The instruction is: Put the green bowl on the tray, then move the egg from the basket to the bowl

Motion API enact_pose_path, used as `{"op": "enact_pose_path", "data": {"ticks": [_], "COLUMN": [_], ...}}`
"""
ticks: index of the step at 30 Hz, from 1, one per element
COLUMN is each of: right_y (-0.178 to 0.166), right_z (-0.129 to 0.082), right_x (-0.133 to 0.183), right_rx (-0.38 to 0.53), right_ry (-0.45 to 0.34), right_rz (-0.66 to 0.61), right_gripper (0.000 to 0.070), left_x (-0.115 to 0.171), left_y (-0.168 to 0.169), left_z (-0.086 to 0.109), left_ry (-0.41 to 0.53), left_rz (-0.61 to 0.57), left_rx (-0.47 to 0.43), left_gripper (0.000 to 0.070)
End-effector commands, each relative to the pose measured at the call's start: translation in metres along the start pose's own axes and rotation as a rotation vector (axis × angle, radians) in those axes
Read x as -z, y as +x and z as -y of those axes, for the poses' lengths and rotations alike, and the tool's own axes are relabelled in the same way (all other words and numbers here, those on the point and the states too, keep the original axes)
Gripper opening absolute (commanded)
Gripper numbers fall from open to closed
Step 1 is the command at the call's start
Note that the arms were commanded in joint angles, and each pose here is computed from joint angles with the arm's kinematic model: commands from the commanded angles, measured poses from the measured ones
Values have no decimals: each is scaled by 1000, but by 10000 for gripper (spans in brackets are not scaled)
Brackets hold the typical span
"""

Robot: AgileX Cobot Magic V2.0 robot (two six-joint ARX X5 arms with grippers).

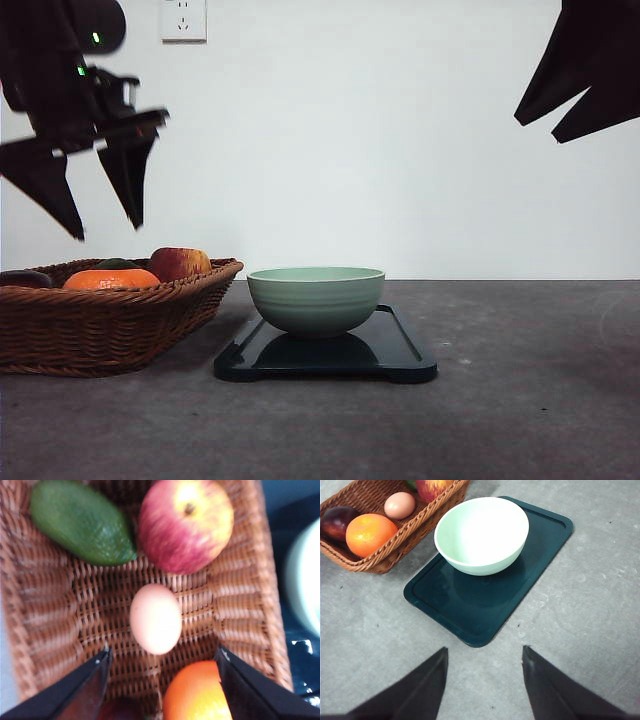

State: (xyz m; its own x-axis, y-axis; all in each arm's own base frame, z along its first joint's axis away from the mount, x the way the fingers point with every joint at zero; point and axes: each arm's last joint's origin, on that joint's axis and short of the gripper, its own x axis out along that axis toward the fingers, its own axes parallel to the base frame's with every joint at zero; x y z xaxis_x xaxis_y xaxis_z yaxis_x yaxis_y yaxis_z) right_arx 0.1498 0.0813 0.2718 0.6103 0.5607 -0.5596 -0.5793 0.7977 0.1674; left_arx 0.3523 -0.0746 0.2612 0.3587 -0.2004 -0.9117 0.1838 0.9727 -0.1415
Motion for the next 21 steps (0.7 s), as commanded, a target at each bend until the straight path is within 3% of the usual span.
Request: {"op": "enact_pose_path", "data": {"ticks": [1,7,21], "right_y": [2,2,2], "right_z": [-1,-1,-1], "right_x": [-1,-1,-2], "right_rx": [-5,-5,1], "right_ry": [-13,-11,-14], "right_rz": [2,2,13], "right_gripper": [289,289,289], "left_x": [-7,-15,-12], "left_y": [6,24,60], "left_z": [2,7,5], "left_ry": [22,45,32], "left_rz": [16,53,-33], "left_rx": [-3,-36,-92], "left_gripper": [428,428,427]}}
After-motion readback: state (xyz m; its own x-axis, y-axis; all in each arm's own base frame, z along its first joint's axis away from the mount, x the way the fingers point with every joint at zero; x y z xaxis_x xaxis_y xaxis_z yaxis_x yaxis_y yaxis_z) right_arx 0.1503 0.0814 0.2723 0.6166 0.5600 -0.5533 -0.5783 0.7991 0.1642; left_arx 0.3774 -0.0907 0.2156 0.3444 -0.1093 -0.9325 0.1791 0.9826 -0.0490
